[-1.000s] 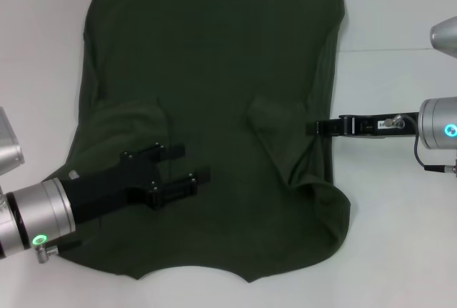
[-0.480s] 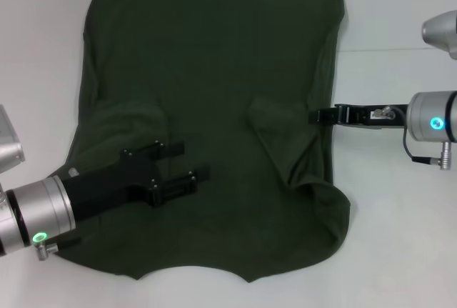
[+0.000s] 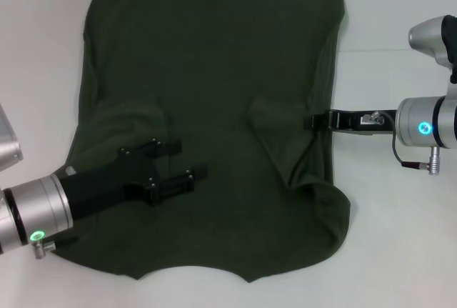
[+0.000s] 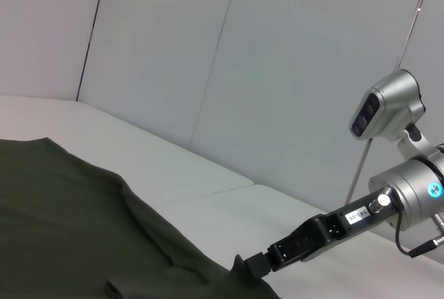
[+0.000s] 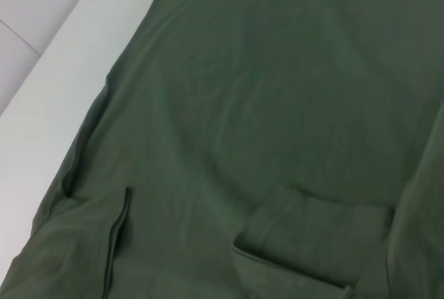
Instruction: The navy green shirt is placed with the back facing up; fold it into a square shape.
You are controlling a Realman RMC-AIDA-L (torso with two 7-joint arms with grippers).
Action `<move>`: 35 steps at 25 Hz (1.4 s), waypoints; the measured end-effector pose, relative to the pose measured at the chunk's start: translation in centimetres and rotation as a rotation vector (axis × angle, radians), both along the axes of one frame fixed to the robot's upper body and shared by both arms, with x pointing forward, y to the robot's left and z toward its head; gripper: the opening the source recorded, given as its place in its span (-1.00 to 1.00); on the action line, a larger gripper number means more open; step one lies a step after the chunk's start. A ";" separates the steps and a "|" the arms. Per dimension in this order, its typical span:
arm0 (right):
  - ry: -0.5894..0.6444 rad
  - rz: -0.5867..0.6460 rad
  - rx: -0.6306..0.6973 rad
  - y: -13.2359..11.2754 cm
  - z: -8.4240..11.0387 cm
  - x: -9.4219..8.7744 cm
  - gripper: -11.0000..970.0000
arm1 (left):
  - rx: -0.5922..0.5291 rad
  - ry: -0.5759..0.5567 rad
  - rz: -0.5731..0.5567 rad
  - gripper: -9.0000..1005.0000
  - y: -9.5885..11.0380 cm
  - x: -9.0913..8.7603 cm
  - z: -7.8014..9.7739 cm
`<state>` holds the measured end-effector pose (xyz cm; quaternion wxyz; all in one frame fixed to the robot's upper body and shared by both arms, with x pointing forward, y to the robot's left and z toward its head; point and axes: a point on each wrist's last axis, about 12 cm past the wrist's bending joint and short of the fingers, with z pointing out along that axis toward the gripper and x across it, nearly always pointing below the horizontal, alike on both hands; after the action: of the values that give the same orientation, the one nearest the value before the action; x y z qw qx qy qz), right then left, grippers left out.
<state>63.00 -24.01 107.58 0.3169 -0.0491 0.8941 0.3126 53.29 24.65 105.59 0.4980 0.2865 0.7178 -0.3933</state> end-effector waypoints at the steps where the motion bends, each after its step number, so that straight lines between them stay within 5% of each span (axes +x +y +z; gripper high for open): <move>1: 0.002 -0.002 0.001 -0.1 0.0 0.0 -0.48 | 0.000 0.000 0.000 0.52 0.0 0.0 0.0; 17: 0.000 -0.019 -0.001 0.1 -0.3 0.0 -0.48 | -0.001 0.001 0.003 0.52 0.1 0.0 0.0; 22: -0.006 -0.016 0.005 0.4 -0.2 0.0 -0.89 | -0.003 0.000 0.008 0.52 0.1 0.0 0.0; 35: -0.062 0.106 0.070 1.9 0.9 -0.3 -0.98 | -0.002 0.002 0.021 0.52 0.9 -0.6 -0.1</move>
<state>62.66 -22.10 108.47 0.3291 -0.0951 0.8685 0.3584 52.66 25.59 105.48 0.5018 0.2779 0.7208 -0.3891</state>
